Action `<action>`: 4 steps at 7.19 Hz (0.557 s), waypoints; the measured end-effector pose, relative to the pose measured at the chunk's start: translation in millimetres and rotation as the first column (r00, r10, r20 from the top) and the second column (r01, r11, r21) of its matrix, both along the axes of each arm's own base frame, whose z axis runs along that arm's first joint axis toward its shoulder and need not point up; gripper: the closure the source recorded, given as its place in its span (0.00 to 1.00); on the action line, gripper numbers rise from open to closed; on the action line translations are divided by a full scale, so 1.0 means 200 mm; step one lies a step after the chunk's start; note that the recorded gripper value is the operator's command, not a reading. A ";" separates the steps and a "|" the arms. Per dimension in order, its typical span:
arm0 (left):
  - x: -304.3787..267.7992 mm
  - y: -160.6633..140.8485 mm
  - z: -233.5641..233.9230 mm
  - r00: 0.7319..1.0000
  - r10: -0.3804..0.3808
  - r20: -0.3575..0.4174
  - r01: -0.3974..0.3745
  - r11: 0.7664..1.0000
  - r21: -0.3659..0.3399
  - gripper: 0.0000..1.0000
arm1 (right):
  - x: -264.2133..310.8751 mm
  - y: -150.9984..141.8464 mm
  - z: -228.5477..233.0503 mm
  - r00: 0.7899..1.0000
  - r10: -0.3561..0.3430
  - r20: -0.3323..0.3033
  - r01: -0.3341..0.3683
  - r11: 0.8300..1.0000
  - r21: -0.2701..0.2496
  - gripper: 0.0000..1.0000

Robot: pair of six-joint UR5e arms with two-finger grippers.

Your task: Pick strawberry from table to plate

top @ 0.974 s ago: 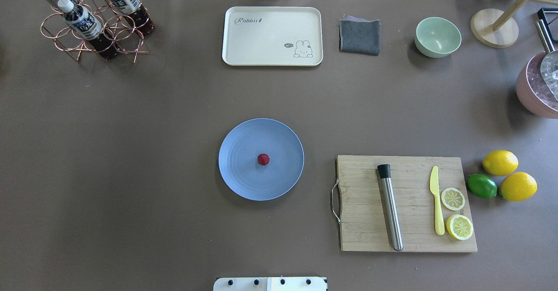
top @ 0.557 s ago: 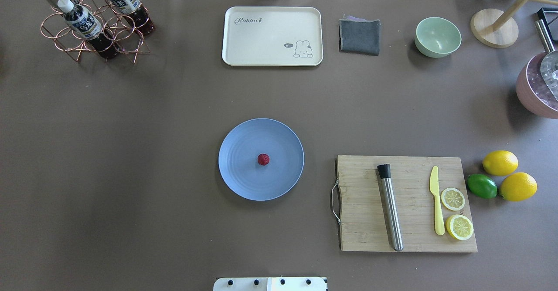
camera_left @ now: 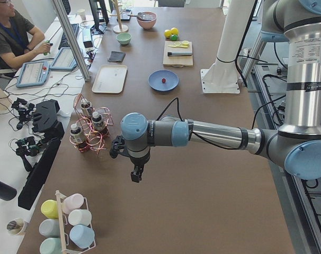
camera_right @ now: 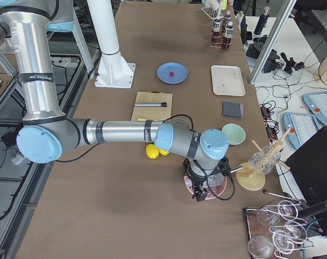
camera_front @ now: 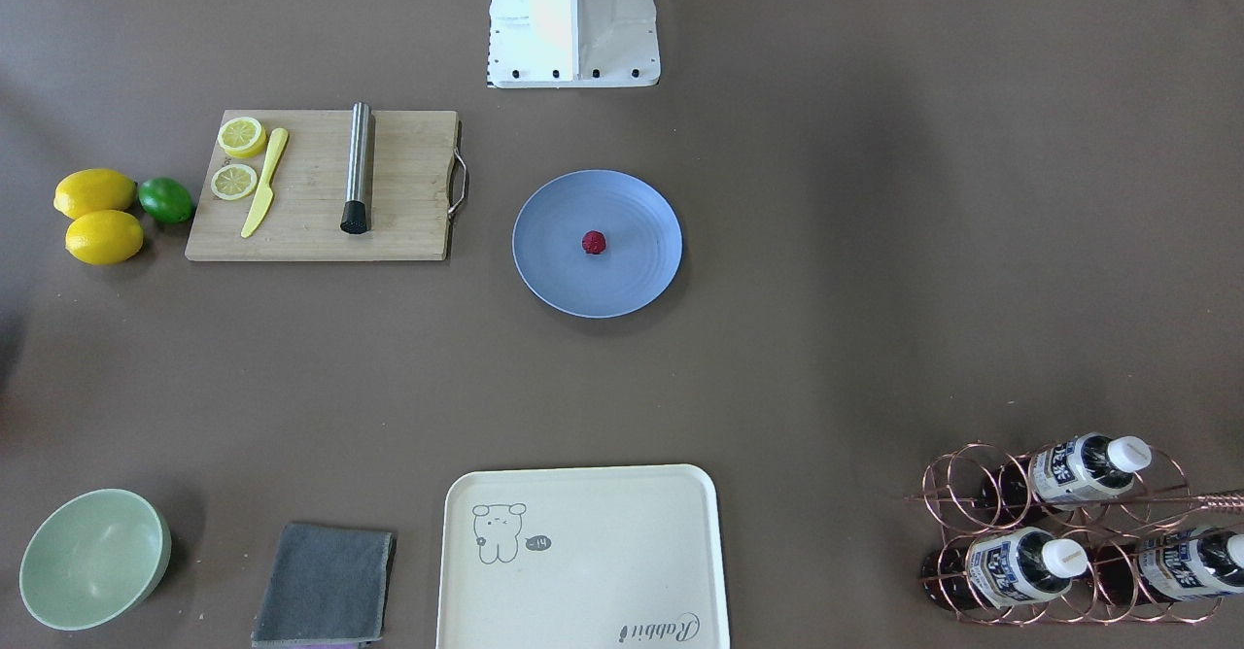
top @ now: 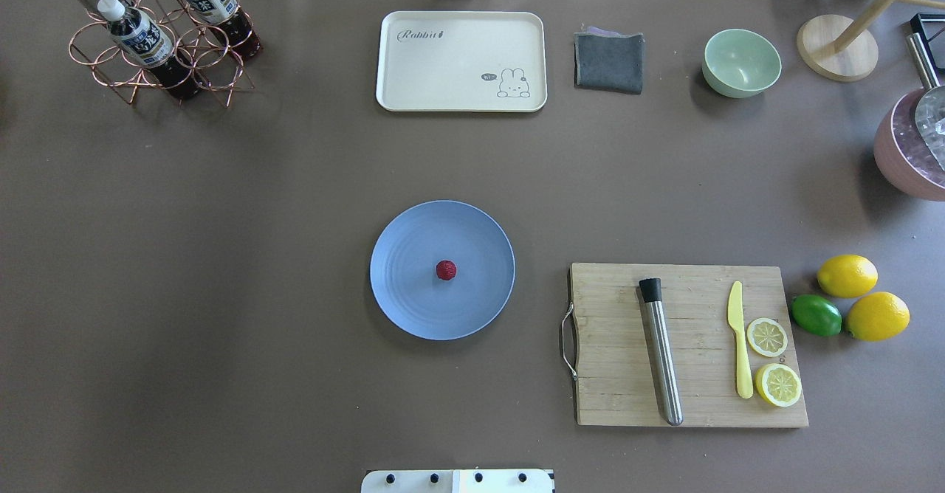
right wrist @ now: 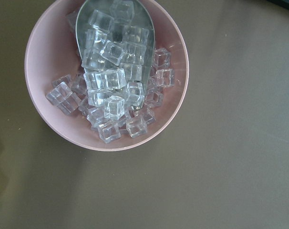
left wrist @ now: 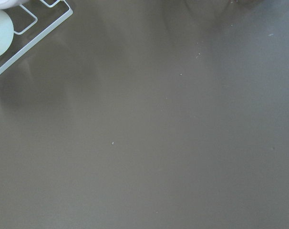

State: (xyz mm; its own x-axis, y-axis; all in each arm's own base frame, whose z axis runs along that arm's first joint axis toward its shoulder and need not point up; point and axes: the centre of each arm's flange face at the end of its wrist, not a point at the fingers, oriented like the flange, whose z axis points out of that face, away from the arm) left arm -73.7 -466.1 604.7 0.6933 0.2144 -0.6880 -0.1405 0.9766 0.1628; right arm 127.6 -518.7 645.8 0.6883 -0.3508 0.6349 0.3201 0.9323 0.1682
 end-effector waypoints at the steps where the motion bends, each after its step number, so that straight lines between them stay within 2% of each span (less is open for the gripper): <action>1: -0.01 0.01 0.01 1.000 -0.008 0.002 0.008 1.000 -0.008 0.03 | 0.00 0.00 0.00 1.000 0.001 0.001 -0.001 1.000 0.002 0.00; 4: -0.05 0.00 0.01 0.998 -0.021 0.054 0.021 1.000 0.004 0.03 | 0.00 -0.01 -0.01 1.000 0.004 0.008 -0.004 1.000 0.009 0.00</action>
